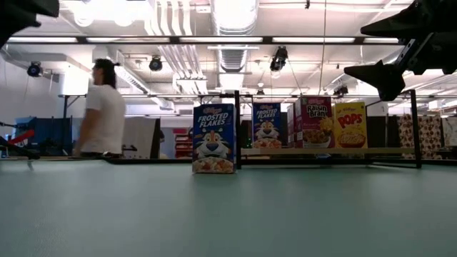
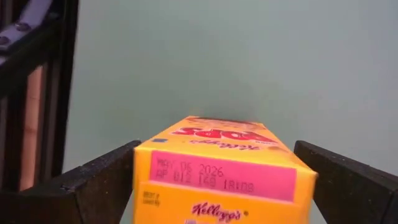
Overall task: Stack cereal on shelf
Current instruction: Move the yellow cereal box to the center
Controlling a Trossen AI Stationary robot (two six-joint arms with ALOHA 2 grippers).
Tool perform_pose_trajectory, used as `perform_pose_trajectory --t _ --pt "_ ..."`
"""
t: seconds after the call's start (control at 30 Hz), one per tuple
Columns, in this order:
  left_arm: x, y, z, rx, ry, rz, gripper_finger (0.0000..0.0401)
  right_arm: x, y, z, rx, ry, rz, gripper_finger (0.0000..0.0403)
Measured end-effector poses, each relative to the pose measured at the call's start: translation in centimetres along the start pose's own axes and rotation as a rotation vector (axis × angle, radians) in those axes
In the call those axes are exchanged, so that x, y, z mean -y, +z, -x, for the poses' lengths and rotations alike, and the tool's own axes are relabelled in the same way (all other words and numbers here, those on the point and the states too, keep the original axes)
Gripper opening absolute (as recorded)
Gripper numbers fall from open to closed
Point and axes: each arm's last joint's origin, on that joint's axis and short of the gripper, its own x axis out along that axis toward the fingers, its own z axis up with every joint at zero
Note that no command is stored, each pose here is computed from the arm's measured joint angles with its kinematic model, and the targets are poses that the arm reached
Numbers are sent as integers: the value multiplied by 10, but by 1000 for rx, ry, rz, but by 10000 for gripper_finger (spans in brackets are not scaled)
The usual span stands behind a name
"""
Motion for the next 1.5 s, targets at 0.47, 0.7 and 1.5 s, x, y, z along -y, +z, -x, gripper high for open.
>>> perform_pose_trajectory --t 0.47,0.7,1.5 --pt "2 -3 -18 -30 -20 103 299 0 0 0 0 0 0 373" --pt "12 2 -15 27 -125 111 260 0 0 0 0 0 0 373" --pt "111 100 -13 115 -212 -175 265 0 0 0 0 0 0 373"
